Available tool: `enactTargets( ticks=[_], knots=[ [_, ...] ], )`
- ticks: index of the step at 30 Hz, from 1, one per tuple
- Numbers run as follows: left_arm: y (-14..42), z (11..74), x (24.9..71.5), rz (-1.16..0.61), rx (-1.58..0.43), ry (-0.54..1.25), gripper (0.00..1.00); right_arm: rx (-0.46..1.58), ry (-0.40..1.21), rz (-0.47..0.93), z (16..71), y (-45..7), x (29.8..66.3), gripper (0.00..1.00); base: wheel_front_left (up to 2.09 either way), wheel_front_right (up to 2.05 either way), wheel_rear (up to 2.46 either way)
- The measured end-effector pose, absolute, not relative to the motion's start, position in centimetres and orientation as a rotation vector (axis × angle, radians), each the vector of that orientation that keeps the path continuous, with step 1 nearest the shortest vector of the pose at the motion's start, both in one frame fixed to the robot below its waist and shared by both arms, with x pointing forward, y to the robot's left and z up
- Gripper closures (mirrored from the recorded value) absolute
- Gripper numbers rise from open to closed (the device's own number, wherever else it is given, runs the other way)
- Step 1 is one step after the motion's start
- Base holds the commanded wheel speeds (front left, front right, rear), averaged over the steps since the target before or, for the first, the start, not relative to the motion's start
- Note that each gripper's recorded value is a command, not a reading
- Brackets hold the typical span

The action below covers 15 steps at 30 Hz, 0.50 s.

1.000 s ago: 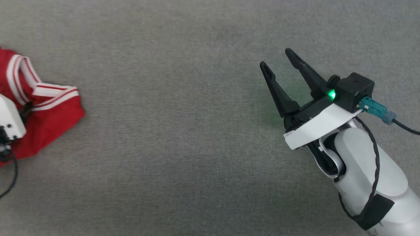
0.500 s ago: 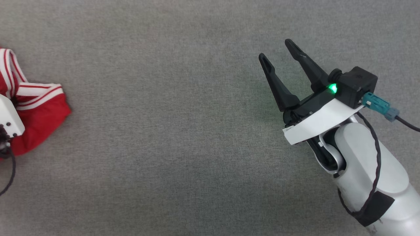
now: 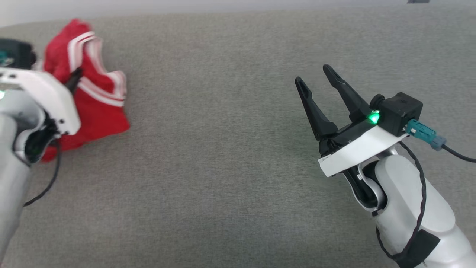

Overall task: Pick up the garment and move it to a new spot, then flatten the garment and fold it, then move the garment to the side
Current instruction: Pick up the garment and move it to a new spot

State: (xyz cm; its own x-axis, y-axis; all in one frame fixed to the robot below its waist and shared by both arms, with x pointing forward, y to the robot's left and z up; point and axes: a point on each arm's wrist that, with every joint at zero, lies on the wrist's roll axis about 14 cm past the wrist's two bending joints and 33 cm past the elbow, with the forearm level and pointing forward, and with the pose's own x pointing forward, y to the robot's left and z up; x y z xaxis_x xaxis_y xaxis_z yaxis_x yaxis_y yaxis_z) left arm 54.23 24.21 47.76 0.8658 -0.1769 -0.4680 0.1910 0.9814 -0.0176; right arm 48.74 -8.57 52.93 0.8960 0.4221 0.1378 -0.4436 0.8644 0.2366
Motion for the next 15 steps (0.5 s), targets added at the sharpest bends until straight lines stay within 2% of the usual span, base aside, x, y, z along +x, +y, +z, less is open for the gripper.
enactTargets(
  ticks=[7, 15],
  knots=[
    [12.6, 51.8, 54.1, -0.536, 0.075, 0.401, 1.00, 0.300, -0.107, 0.365, 53.7, -11.2, 47.6, 0.00, 0.00, 0.00, 0.00],
    [-2.0, 55.3, 51.7, -0.936, 0.073, 0.303, 1.00, 0.335, -0.147, 0.253, 54.7, -14.6, 46.6, 0.00, 0.00, 0.00, 0.00]
  ],
)
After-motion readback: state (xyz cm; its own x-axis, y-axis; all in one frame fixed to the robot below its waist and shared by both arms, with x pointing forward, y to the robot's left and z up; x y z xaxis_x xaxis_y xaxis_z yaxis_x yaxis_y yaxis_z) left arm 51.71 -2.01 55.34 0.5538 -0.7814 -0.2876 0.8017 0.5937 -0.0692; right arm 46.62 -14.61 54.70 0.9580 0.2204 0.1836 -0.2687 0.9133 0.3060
